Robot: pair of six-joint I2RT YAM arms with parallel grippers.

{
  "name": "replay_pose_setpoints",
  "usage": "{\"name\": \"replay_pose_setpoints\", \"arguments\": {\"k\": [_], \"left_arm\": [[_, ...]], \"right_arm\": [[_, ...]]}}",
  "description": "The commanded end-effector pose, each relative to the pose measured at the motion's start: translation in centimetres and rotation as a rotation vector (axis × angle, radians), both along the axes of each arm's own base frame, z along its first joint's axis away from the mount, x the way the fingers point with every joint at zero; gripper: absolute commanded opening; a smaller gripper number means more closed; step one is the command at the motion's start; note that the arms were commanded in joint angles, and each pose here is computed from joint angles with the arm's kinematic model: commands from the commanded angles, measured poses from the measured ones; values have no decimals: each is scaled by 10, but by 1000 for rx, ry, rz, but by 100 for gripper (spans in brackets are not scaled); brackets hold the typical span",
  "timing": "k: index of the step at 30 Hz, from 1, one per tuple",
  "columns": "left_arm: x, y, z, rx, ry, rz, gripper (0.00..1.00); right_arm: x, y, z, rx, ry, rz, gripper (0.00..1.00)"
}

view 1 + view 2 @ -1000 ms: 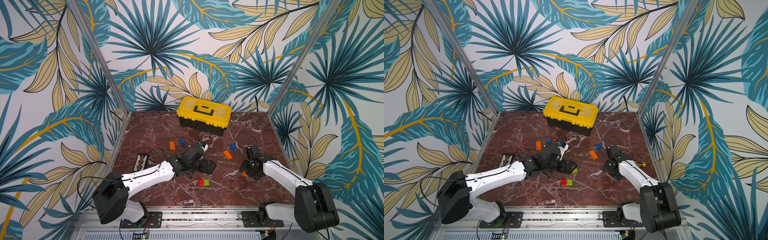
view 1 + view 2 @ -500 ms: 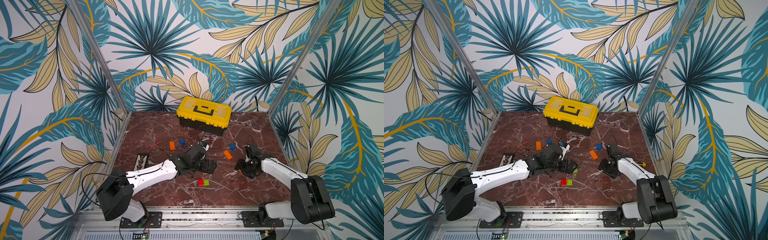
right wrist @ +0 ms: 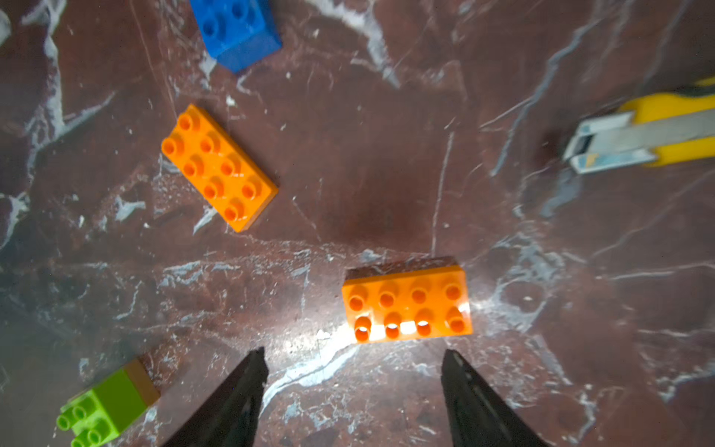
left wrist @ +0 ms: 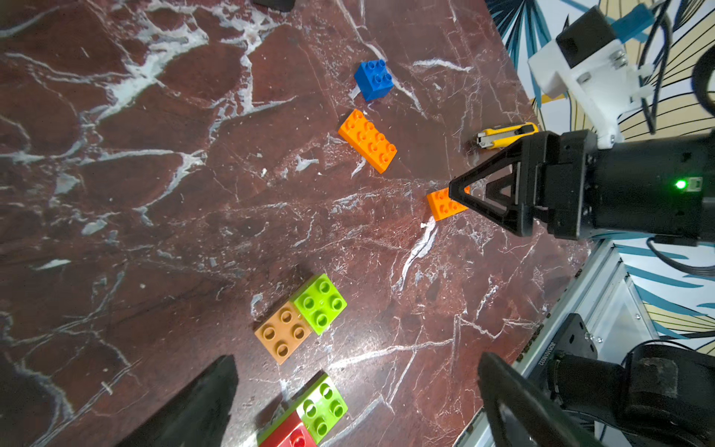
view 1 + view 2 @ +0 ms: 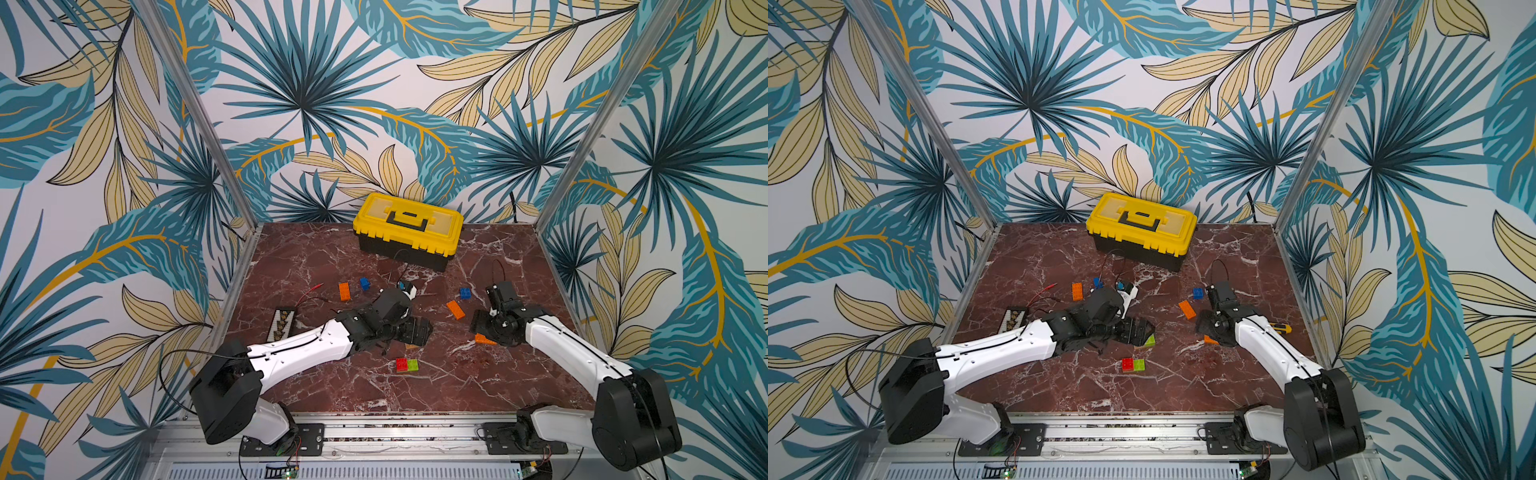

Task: Assemble the number 5 with lego
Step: Pick up the lego brick from the center of the board.

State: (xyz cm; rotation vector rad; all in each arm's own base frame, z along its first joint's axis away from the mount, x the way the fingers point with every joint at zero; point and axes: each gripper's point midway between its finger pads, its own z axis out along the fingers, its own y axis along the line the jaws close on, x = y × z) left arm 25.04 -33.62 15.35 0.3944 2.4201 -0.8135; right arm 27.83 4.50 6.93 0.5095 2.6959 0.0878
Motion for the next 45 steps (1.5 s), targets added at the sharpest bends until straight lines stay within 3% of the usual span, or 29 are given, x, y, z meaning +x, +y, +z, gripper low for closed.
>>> {"name": "replay_pose_setpoints", "arguments": {"k": [1,7,28,39,45], "left_arm": [[-1,-4,15,-45,-32,-12,100],[-3,-2,14,-39,-29,-16,100],[-1,-1,14,-40,-35,-1,100],[-1,1,15,-34,-42,6,100],[0,9,15,-18,-47,33,100]], "right_arm": [[-7,-13,-11,-78,66,39,77],[-4,-11,-32,-67,144,80,78],[-13,-5,-54,-31,346,144,78],[-24,-10,-62,-87,435,124,64],[-27,14,-49,-78,412,156,62]]}}
